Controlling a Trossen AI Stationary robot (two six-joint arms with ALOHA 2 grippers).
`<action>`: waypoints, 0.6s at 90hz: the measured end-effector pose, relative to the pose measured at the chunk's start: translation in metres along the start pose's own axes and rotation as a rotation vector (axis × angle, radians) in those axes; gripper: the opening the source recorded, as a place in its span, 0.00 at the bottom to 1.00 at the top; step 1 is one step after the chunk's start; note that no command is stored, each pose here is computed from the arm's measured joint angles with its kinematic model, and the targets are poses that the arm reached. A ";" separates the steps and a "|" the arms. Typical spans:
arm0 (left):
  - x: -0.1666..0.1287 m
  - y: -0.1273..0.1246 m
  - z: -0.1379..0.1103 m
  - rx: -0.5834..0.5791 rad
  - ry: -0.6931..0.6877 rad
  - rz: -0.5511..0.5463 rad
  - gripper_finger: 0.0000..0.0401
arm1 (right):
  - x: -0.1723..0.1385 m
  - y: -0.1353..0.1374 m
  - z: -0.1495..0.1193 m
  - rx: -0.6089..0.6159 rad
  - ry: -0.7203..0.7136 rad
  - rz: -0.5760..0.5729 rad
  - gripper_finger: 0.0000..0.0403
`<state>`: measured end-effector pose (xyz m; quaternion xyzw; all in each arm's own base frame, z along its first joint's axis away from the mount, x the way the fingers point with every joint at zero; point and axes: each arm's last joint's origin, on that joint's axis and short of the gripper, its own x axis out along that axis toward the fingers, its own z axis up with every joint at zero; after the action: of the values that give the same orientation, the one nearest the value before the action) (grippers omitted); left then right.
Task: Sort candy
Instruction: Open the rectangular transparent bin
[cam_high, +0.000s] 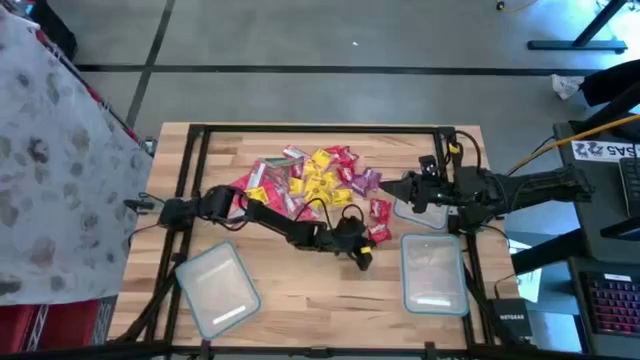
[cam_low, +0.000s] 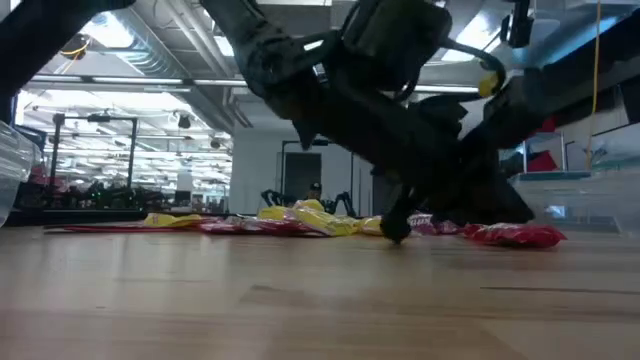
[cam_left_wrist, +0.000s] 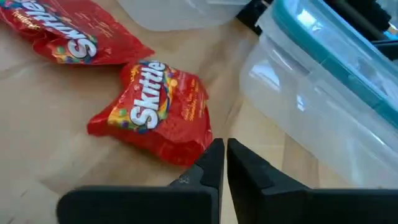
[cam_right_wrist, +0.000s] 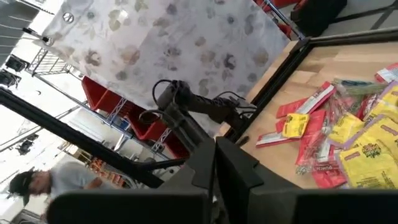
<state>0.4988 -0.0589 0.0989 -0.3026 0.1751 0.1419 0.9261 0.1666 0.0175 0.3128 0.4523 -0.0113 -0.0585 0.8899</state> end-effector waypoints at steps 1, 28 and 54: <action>0.001 0.001 0.001 -0.006 -0.002 0.002 0.00 | 0.000 0.000 0.000 0.003 0.002 0.002 0.00; 0.013 0.044 0.039 -0.159 -0.101 0.096 0.00 | 0.000 0.001 -0.001 0.047 0.035 0.030 0.00; 0.012 0.004 0.032 0.099 0.030 -0.084 0.00 | 0.000 0.002 0.000 0.047 0.025 0.034 0.00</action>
<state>0.5160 -0.0348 0.1160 -0.2658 0.1831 0.0898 0.9422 0.1668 0.0189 0.3141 0.4735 -0.0091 -0.0375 0.8800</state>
